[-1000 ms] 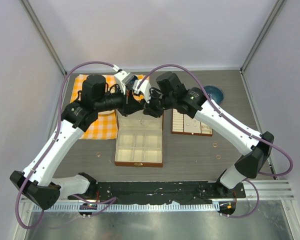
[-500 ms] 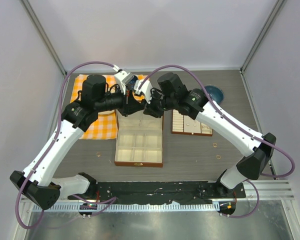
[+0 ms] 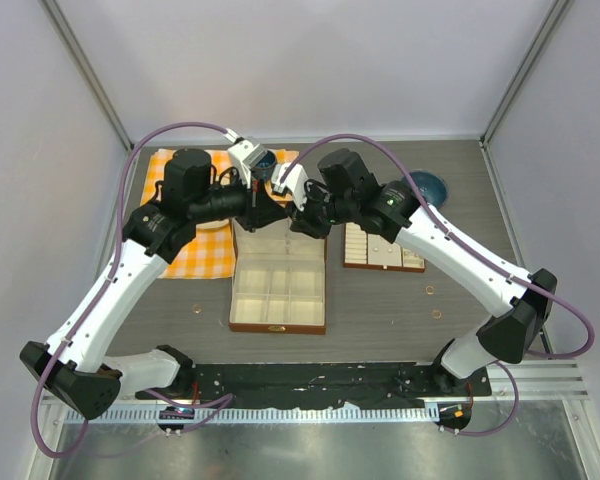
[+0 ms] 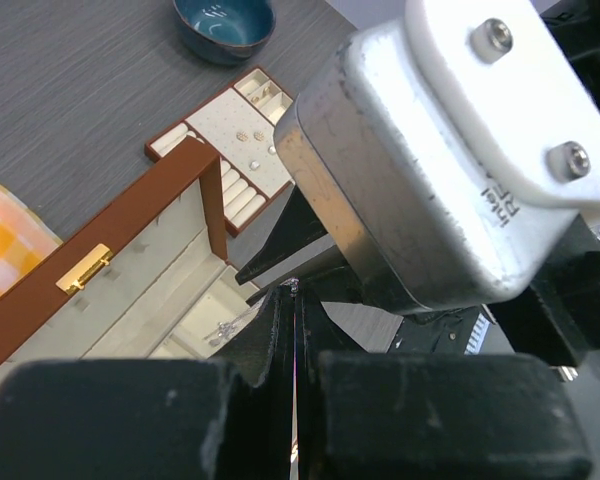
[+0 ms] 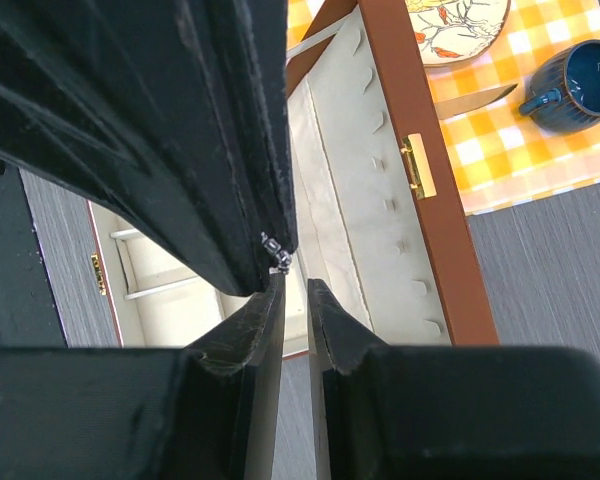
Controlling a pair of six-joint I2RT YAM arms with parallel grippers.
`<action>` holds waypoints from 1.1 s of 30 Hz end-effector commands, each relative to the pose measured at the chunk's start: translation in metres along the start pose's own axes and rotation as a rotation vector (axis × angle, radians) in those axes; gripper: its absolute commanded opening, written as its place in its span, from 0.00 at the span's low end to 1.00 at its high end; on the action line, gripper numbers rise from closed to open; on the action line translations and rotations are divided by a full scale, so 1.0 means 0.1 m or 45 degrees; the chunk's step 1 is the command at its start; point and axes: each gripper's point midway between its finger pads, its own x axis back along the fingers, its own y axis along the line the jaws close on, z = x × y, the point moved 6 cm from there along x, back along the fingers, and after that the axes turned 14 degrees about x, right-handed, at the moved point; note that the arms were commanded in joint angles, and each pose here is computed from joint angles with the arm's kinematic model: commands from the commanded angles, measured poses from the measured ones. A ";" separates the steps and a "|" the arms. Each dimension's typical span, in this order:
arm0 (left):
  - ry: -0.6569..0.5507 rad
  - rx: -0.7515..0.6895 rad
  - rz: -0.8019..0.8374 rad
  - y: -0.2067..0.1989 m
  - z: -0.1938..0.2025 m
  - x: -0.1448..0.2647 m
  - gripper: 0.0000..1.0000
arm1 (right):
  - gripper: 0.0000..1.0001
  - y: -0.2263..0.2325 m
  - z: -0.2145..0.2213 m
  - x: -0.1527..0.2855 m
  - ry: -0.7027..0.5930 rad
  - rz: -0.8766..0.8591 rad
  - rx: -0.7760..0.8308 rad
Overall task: Organize the mixed jewelry
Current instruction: Place the jewelry in the jewelry box.
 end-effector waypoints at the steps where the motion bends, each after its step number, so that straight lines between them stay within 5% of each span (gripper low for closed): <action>1: -0.074 -0.025 0.044 -0.08 -0.16 0.03 0.00 | 0.21 -0.05 -0.15 0.13 -0.090 0.054 0.021; 33: -0.073 0.065 0.179 -0.15 -0.17 0.02 0.00 | 0.21 -0.08 -0.25 0.10 -0.153 0.053 0.014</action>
